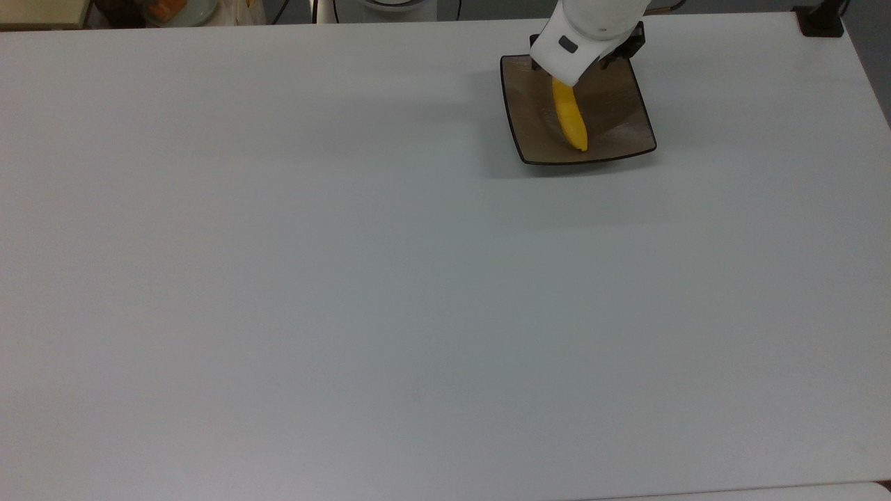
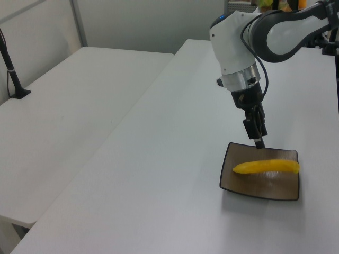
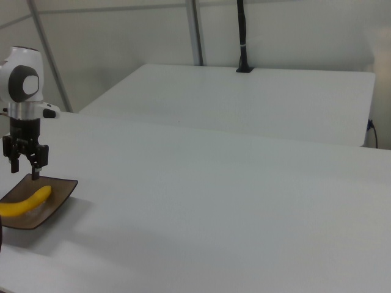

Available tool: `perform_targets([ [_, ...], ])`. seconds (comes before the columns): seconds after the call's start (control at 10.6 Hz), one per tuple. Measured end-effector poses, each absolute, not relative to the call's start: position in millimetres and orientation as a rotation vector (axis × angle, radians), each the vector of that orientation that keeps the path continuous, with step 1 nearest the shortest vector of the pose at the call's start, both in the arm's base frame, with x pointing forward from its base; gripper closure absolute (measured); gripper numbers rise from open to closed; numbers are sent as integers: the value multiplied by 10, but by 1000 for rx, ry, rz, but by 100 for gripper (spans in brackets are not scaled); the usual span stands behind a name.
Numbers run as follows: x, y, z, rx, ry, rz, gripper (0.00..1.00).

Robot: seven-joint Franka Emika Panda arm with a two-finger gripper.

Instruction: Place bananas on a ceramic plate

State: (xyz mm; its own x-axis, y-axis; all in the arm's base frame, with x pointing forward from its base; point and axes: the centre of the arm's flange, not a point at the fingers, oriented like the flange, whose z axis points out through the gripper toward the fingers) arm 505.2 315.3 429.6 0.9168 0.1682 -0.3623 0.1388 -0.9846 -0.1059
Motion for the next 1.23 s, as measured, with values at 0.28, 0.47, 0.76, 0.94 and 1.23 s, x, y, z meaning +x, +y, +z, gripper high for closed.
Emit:
perform_targets([
  [0.28, 5131, 3043, 4369, -3126, -299, 455, 0],
  [0.47, 5193, 2995, 4403, -3214, -358, 352, 0],
  [0.76, 5449, 2762, 4577, -3224, -297, 140, 0],
  [0.94, 5707, 2335, 4794, -3211, -176, -20, 0],
  [1.23, 5807, 1828, 5123, -3214, -57, -114, 0],
])
